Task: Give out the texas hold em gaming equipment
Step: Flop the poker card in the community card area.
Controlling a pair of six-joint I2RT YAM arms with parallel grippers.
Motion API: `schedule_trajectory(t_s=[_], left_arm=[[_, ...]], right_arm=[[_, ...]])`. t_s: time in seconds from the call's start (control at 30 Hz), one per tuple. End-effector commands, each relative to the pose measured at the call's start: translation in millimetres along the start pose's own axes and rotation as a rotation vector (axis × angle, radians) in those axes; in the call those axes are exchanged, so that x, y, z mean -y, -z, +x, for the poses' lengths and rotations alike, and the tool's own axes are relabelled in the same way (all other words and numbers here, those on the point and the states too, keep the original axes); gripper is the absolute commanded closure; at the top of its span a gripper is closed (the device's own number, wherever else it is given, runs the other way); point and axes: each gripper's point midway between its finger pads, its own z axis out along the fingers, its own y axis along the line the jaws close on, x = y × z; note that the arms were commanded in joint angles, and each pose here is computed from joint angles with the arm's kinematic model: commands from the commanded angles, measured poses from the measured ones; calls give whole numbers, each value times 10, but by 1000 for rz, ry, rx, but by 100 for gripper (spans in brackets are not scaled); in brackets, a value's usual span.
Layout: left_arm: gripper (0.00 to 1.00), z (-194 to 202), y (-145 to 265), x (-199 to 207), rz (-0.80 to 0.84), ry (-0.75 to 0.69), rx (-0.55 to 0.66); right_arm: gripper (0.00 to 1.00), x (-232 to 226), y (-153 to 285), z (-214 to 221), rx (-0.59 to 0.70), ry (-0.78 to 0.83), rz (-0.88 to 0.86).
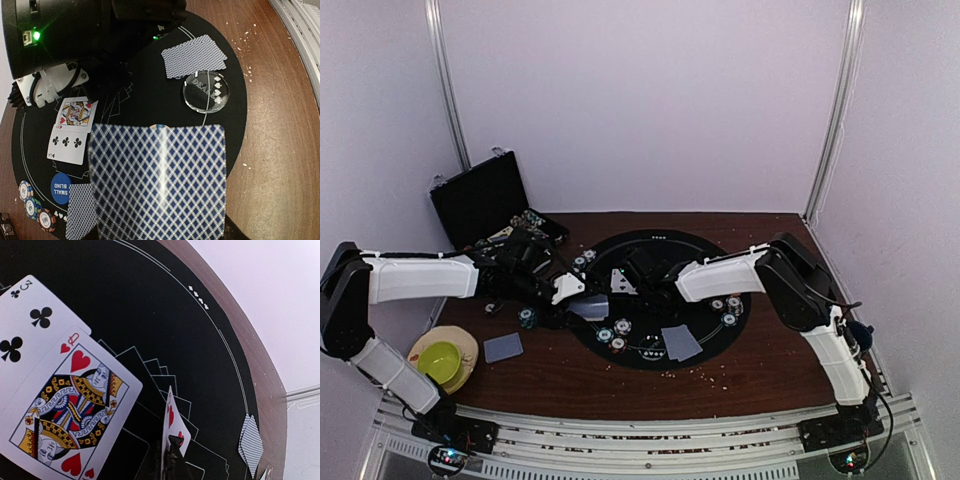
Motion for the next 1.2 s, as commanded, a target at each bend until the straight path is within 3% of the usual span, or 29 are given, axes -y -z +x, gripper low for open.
schedule_trajectory(t_s=[0.0, 0.5, 0.73, 0.93, 1.17], left_arm=[[47, -44, -6, -45, -13, -4, 19], [47, -54, 5, -46, -17, -7, 21], [47, -55, 7, -47, -17, -7, 22], [47, -54, 8, -49, -17, -6, 21], [47, -55, 10, -49, -18, -7, 22]], right_arm=[[92, -123, 36, 17, 14, 10, -48], [59, -125, 180, -3, 39, 1, -106], [51, -123, 306, -74, 51, -8, -155], [36, -180, 394, -120, 52, -11, -209], [33, -139, 443, -143, 40, -11, -212]])
